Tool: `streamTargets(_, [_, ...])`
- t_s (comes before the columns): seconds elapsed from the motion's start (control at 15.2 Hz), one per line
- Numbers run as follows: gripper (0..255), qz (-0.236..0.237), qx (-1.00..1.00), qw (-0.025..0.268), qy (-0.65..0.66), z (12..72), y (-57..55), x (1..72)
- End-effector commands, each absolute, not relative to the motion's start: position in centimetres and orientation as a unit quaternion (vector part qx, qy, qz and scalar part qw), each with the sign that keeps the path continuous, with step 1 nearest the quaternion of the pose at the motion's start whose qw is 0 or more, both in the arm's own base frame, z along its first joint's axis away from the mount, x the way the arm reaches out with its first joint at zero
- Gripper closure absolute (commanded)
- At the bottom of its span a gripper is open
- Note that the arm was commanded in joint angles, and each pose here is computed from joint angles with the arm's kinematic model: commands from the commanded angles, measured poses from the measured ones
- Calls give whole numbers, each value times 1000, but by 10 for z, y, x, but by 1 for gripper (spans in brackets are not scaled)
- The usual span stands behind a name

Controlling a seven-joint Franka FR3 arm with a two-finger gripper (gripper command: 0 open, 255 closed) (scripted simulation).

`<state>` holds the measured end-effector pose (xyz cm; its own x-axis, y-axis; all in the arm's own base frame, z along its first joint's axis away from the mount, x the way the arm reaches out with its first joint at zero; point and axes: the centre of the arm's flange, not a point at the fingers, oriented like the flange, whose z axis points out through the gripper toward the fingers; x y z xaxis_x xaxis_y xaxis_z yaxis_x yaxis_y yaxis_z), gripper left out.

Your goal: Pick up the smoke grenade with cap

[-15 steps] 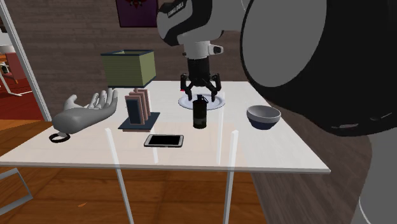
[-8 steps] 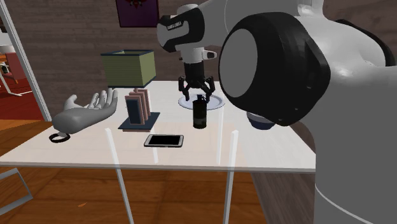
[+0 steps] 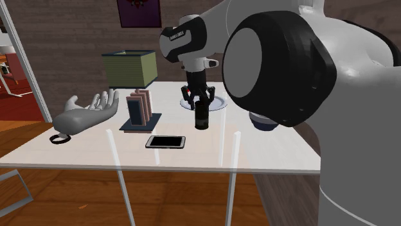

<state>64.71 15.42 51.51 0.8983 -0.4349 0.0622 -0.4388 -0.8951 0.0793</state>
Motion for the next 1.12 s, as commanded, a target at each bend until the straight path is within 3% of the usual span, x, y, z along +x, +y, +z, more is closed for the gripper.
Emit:
streamTargets(0.0, [255,21,973,46,-224,515,154,647])
streamTargets(0.46, [255,21,973,46,-224,515,154,647])
streamTargets(1.06, [255,21,973,46,-224,562,154,647])
